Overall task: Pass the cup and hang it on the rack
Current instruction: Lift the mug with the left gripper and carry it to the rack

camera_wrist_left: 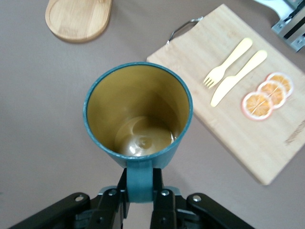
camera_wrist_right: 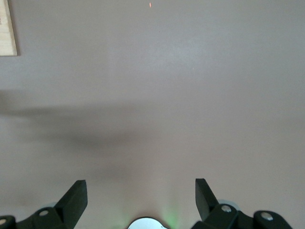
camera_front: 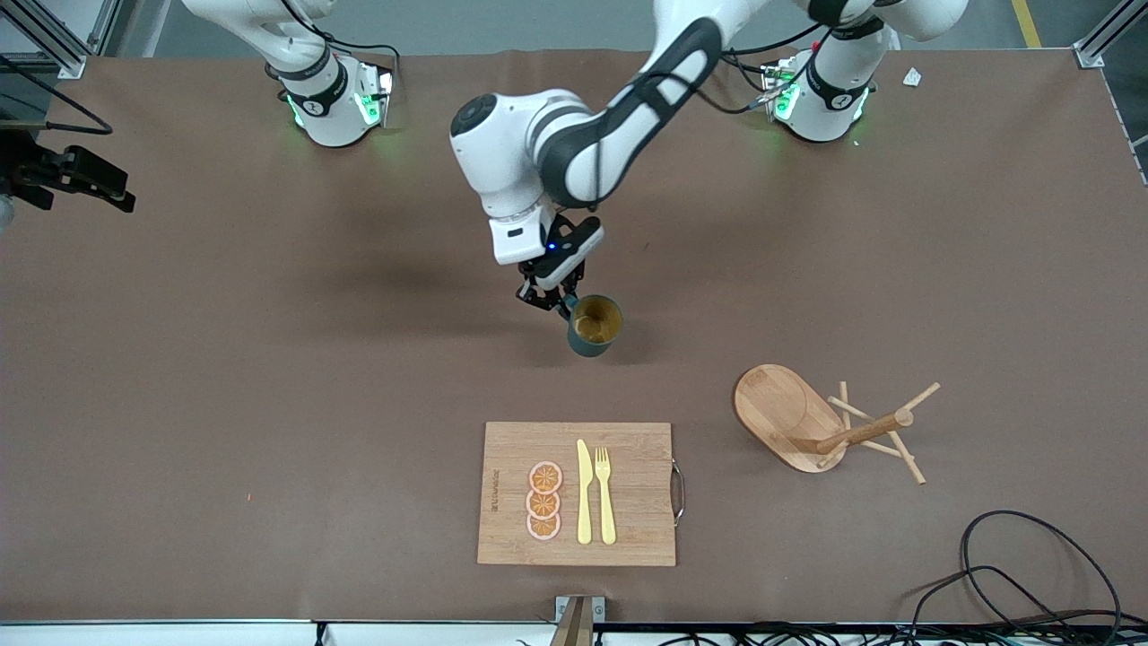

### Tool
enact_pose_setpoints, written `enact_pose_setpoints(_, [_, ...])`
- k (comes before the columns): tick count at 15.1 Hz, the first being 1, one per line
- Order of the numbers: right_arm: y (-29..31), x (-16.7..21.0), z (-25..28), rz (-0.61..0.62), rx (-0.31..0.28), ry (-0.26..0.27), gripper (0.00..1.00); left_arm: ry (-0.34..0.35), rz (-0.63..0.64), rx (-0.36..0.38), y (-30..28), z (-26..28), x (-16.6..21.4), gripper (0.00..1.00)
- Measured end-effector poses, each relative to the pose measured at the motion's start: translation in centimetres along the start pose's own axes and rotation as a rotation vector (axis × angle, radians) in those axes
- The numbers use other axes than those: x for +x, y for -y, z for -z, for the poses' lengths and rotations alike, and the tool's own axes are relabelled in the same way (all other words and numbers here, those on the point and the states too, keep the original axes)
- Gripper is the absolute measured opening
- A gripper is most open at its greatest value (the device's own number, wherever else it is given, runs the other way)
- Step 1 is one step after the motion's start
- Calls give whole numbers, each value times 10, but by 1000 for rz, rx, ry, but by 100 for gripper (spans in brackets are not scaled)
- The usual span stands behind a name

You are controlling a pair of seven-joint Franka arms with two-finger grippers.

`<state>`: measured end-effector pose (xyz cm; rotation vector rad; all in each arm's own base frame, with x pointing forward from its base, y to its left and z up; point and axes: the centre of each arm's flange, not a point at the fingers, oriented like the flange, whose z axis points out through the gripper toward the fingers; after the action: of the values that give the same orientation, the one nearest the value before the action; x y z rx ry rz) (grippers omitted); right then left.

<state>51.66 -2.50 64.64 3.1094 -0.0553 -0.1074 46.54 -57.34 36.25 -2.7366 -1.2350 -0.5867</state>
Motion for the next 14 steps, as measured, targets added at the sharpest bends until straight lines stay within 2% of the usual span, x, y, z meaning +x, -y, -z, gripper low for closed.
enact_pose_setpoints(6, [-3,-3,7,-4,18,-15,100,292,80,-24,0,55,146,21])
enact_pose_setpoints(9, [-7,-3,7,11,28,-15,100,456,147,-47,7,60,213,21])
enact_pose_setpoints(14, [-13,-3,7,39,32,-15,100,700,227,-130,27,48,318,21])
